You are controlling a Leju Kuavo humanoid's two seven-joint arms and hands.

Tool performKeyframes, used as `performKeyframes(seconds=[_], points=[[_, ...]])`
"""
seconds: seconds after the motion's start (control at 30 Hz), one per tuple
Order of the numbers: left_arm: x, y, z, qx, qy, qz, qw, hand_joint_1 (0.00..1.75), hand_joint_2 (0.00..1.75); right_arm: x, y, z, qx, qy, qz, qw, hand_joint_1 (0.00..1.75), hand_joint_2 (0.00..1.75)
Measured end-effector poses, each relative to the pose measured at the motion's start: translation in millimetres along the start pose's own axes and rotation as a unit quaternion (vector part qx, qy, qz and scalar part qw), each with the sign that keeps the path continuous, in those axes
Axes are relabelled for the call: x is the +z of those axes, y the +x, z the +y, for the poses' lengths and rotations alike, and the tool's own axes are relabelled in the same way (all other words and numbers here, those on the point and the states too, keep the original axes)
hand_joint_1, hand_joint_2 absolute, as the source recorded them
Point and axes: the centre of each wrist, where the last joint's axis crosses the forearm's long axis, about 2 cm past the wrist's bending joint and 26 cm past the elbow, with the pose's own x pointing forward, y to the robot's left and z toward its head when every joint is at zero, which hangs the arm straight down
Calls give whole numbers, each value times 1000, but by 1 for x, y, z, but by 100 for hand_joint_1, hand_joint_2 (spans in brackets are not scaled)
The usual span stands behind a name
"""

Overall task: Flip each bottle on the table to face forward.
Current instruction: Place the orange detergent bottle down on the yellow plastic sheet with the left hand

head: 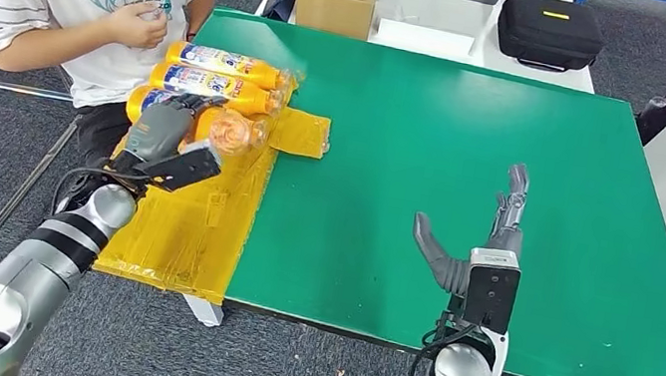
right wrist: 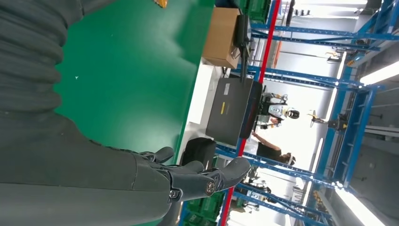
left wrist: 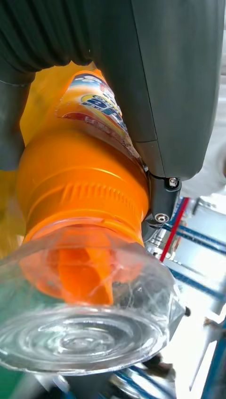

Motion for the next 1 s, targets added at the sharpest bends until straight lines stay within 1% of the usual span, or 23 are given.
performKeyframes(seconds=[0.13, 0.23, 0.3, 0.4, 0.63, 0.8, 0.9, 1.0], points=[[2, -14, -3, -91, -93, -7, 992, 175, 175, -1, 1, 0, -2, 8, 1, 1000, 0, 175], [6, -27, -4, -130, -163, -8, 978, 175, 175, -4, 1, 0, -6, 13, -1, 1000, 0, 175], [7, -34, -3, -146, -193, -7, 970, 175, 175, -7, 2, 1, -8, 14, -4, 1000, 0, 175], [7, -41, 1, -162, -218, -5, 962, 175, 175, -10, 2, 1, -8, 15, -6, 1000, 0, 175], [7, -45, 4, -171, -251, -6, 953, 175, 175, -12, 2, 1, -8, 17, -7, 1000, 0, 175], [10, -53, 3, -161, -330, -6, 930, 175, 175, -13, -2, 3, -14, 27, -1, 1000, 0, 175], [11, -53, 1, -146, -336, -5, 930, 175, 175, -14, -3, 4, -15, 32, 0, 999, 0, 175], [12, -53, -1, -119, -331, -13, 936, 175, 175, -16, -4, 5, -15, 35, -1, 999, 0, 175]])
